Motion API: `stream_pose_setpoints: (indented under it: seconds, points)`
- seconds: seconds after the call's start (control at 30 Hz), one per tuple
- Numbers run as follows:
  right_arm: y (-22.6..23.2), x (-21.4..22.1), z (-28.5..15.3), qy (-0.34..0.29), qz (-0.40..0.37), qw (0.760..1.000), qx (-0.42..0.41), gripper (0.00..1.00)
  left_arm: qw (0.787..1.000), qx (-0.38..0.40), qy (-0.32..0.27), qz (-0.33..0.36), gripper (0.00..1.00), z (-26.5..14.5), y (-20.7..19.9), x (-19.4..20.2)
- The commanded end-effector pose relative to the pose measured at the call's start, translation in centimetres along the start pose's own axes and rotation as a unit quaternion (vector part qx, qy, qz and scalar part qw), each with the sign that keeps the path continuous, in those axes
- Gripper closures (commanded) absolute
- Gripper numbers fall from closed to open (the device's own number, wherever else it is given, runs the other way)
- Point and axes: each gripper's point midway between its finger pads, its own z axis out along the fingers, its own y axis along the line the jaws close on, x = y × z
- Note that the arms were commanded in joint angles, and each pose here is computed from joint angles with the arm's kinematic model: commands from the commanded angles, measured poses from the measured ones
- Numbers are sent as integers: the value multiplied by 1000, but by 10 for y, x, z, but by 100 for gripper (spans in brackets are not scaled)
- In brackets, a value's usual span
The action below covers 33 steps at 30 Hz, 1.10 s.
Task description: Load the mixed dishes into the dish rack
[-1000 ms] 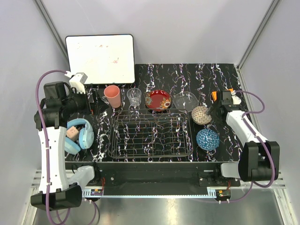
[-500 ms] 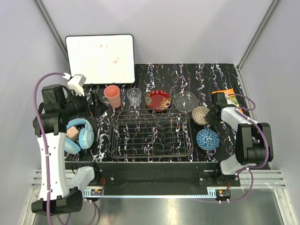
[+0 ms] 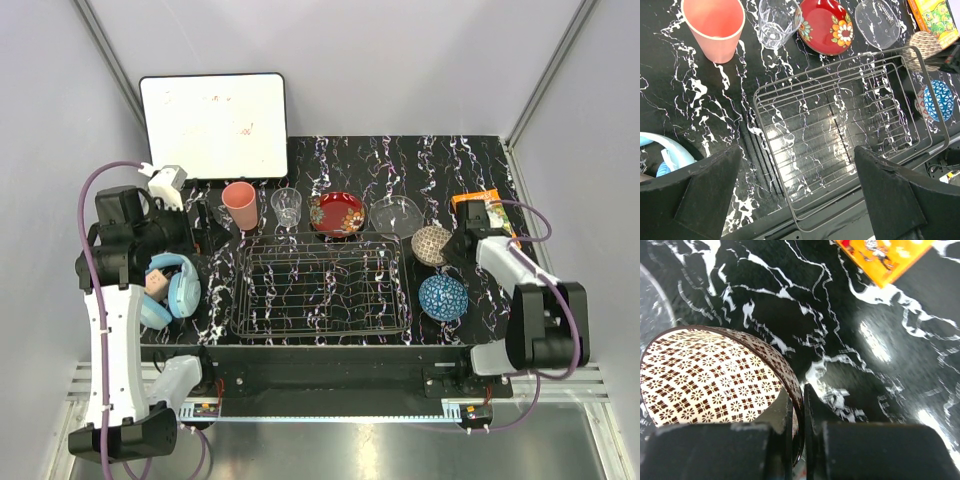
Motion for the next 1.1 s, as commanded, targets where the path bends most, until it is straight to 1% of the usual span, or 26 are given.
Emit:
stream_pose_setpoints:
  seconds: [0.0,0.13,0.17,0.2,0.23,0.27,0.33,0.37,0.4,0.43,0.47,0.5,0.53,0.57,0.6,0.63,0.7,0.73,0.77,0.8,0.83,0.9,0.93,0.97,1.07]
  points:
    - [12,-41,-45,-87,14,995,-39,100,999,-11,-28,15,1,-4,1,-8]
    - [25,-70,-107,-165,-1,983,-78,100,999,-18,-32,18,1,-6,2,-8]
    - [23,-70,-116,-170,-8,983,-73,100,999,-14,-31,17,1,-6,1,-6]
    - [35,-66,-132,-181,-28,979,-88,100,999,-12,-29,16,1,-5,1,-5]
    - [38,-75,-146,-206,-37,974,-81,100,999,-10,-27,13,1,-4,0,-4]
    - [40,-69,-154,-207,-54,974,-77,100,1000,-8,-26,10,1,-4,0,-3]
    - [55,-65,-178,-233,-86,965,-83,100,1000,-7,-24,7,1,-3,0,-2]
    - [53,-59,-183,-232,-103,965,-70,100,1000,-7,-26,8,1,-4,0,-2]
    - [52,-61,-186,-248,-113,961,-47,100,1000,-8,-27,9,1,-4,0,-3]
    - [66,-52,-198,-254,-139,955,-60,100,1000,-10,-28,10,1,-5,0,-3]
    - [64,-47,-200,-253,-162,953,-41,100,999,-17,-31,14,1,-6,1,-5]
    - [64,-47,-199,-270,-181,946,-11,100,999,-20,-34,19,1,-8,2,-6]
    - [73,-40,-207,-277,-199,940,-15,100,999,-27,-38,21,1,-10,3,-8]
    - [69,-34,-206,-276,-225,935,8,100,998,-42,-43,37,1,-13,7,-11]
    - [70,-34,-202,-288,-243,925,43,100,997,-46,-44,40,1,-15,8,-12]
    - [74,-34,-206,-294,-246,922,49,100,997,-49,-45,44,1,-18,7,-12]
    - [76,-23,-198,-294,-299,902,98,100,997,-47,-41,45,1,-19,6,-9]
    - [83,-23,-200,-300,-294,902,103,100,997,-47,-39,44,1,-19,6,-8]
    - [77,-19,-202,-297,-323,889,132,100,997,-47,-38,43,1,-18,6,-8]
    - [82,-14,-192,-308,-326,880,158,100,997,-50,-38,43,1,-19,7,-7]
    - [74,-16,-198,-302,-346,868,189,100,997,-50,-36,44,1,-18,8,-6]
    - [84,-9,-188,-313,-347,858,213,100,997,-51,-35,44,1,-17,9,-6]
    - [80,-8,-189,-311,-366,846,232,100,997,-51,-35,43,1,-18,9,-5]
    - [86,-1,-183,-311,-379,839,236,100,997,-50,-36,45,1,-18,8,-6]
    - [95,16,-179,-311,-395,835,224,100,997,-52,-36,45,1,-17,9,-6]
